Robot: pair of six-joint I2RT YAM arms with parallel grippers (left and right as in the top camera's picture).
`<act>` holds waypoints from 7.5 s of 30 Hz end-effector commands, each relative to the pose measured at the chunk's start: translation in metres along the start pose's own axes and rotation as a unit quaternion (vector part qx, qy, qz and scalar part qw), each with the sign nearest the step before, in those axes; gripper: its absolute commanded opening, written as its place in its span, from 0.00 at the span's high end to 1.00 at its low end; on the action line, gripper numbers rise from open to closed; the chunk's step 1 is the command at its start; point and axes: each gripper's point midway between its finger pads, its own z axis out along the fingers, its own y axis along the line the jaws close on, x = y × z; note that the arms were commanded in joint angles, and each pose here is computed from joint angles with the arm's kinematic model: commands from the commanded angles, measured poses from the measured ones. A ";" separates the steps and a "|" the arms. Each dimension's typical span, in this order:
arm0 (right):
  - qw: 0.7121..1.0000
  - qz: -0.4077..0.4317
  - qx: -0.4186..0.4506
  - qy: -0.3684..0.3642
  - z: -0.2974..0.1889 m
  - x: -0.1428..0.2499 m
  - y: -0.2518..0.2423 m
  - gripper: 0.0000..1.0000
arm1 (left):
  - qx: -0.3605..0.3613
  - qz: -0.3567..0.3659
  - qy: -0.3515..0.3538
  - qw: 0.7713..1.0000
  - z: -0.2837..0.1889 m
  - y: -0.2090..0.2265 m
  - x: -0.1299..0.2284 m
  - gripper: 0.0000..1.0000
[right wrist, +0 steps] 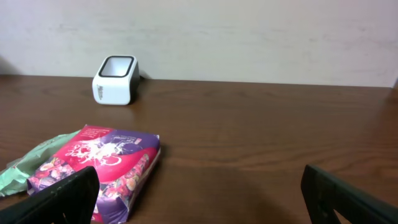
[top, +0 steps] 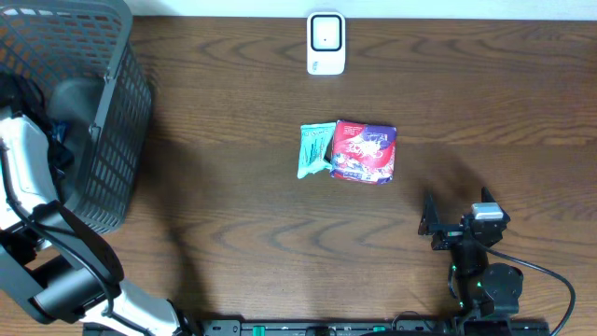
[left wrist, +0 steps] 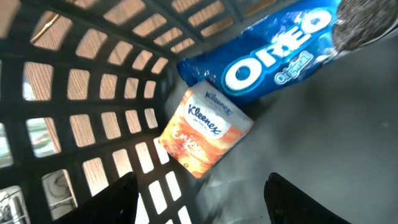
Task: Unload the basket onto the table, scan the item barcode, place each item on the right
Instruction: 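Reach the left gripper back into the basket toward the Kleenex pack, then grasp the orange Kleenex pack with the left gripper and lift, then carry the Kleenex pack to the table left of the wipes and release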
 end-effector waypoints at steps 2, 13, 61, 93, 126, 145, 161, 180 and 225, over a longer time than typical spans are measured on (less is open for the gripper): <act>1.000 0.005 0.001 0.000 0.000 0.001 0.000 0.01 | -0.020 -0.003 0.006 1.000 0.012 0.004 0.007 0.35; 1.000 0.005 0.001 0.000 0.000 0.001 0.000 0.01 | -0.007 0.025 -0.022 0.999 0.038 -0.010 0.010 0.35; 1.000 0.005 0.001 0.000 0.000 0.001 0.000 0.01 | 0.014 0.007 -0.009 1.000 0.064 -0.016 0.006 0.35; 1.000 0.005 0.001 0.000 0.000 0.001 0.000 0.01 | 0.001 0.032 0.027 0.999 0.066 -0.009 0.024 0.92; 1.000 0.005 0.001 0.000 0.000 0.001 0.000 0.01 | -0.035 0.023 0.054 0.998 0.108 0.001 0.030 0.47; 1.000 0.005 0.001 0.000 0.000 0.001 0.000 0.01 | 0.163 -0.062 -0.066 0.982 -0.018 0.000 -0.022 0.93; 1.000 0.005 0.001 0.000 0.000 0.001 0.000 0.01 | 0.445 -0.063 -0.240 0.861 -0.235 -0.011 -0.016 0.92; 1.000 0.005 0.001 0.000 0.000 0.001 0.000 0.01 | 0.612 0.137 -0.333 0.704 -0.401 -0.029 0.101 0.93; 1.000 0.005 0.001 0.000 0.000 0.001 0.000 0.01 | 0.306 0.495 -0.127 0.803 -0.171 -0.312 0.320 0.35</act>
